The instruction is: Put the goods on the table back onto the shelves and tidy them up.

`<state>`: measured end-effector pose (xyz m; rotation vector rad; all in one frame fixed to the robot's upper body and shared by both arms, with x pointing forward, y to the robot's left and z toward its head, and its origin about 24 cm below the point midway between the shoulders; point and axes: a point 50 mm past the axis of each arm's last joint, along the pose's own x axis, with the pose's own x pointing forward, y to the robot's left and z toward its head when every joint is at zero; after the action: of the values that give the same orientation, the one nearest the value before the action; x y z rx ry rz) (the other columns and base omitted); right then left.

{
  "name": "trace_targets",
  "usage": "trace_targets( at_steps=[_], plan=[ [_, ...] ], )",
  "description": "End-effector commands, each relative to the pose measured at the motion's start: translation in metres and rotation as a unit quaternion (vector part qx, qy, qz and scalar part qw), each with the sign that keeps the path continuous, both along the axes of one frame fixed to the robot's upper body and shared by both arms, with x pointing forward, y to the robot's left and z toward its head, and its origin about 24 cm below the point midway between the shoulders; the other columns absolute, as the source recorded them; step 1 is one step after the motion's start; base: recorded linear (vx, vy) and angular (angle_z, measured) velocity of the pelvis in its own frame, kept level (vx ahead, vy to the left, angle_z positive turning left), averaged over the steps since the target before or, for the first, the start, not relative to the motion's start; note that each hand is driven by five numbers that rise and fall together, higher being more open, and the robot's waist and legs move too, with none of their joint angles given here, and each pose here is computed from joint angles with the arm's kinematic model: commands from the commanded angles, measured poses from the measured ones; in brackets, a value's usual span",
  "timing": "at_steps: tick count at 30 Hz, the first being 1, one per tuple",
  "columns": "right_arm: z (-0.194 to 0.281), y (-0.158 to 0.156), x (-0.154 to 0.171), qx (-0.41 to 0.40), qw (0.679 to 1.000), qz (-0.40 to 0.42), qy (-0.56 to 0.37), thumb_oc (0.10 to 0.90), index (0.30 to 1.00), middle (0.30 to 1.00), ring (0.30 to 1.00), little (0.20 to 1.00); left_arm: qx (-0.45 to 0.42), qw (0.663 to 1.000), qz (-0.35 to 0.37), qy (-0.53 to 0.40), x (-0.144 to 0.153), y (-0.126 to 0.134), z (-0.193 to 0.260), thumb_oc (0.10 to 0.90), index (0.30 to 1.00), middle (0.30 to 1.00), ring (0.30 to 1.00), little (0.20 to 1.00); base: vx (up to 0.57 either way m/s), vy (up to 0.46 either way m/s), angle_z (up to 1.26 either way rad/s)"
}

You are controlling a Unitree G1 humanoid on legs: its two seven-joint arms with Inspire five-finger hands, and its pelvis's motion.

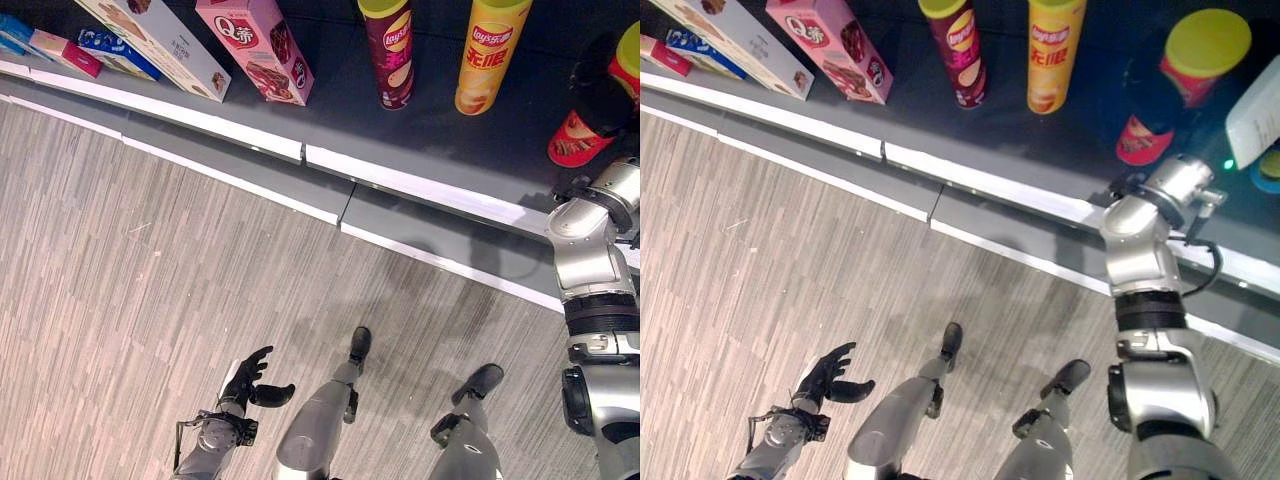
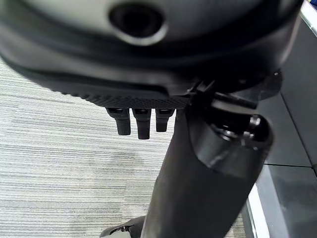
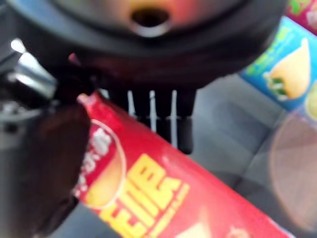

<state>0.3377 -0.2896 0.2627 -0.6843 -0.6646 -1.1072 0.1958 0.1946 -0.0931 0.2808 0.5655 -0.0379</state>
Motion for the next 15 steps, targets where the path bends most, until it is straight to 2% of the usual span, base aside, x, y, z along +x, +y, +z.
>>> trace_targets(
  at_steps=[1, 7, 11, 13, 15],
  plan=[
    [0.023, 0.006, -0.011, -0.055, 0.997, -0.003, -0.059, 0.8, 0.9, 0.9, 0.9, 0.9, 0.057, 0.998, -0.005, 0.014, -0.013, 0.021, -0.004, 0.8, 0.9, 0.9, 0.9, 0.9, 0.0, 0.0, 0.0],
    [-0.008, 0.002, -0.012, -0.051, 0.999, 0.01, -0.006, 0.8, 0.9, 0.9, 0.9, 0.9, 0.06, 0.998, -0.006, 0.027, -0.014, 0.02, -0.008, 0.8, 0.9, 0.9, 0.9, 0.9, -0.01, -0.015, 0.02],
    [-0.042, 0.009, -0.018, -0.066, 0.996, 0.043, 0.052, 0.8, 0.9, 0.9, 0.9, 0.9, 0.08, 0.994, 0.007, 0.072, -0.03, 0.034, -0.018, 0.8, 0.9, 0.9, 0.9, 0.9, 0.11, -0.06, -0.08],
    [-0.067, 0.016, -0.025, -0.064, 0.99, 0.087, 0.095, 0.8, 0.9, 0.9, 0.9, 0.9, 0.086, 0.991, 0.028, 0.099, -0.042, 0.044, -0.024, 0.8, 0.9, 0.9, 0.9, 0.9, 0.17, -0.039, -0.34],
    [-0.09, 0.027, -0.034, -0.025, 0.976, 0.171, 0.133, 0.8, 0.9, 0.9, 0.9, 0.9, 0.084, 0.987, 0.049, 0.126, -0.055, 0.049, -0.03, 0.8, 0.9, 0.9, 0.9, 0.9, 0.08, 0.004, -0.59]
  ],
)
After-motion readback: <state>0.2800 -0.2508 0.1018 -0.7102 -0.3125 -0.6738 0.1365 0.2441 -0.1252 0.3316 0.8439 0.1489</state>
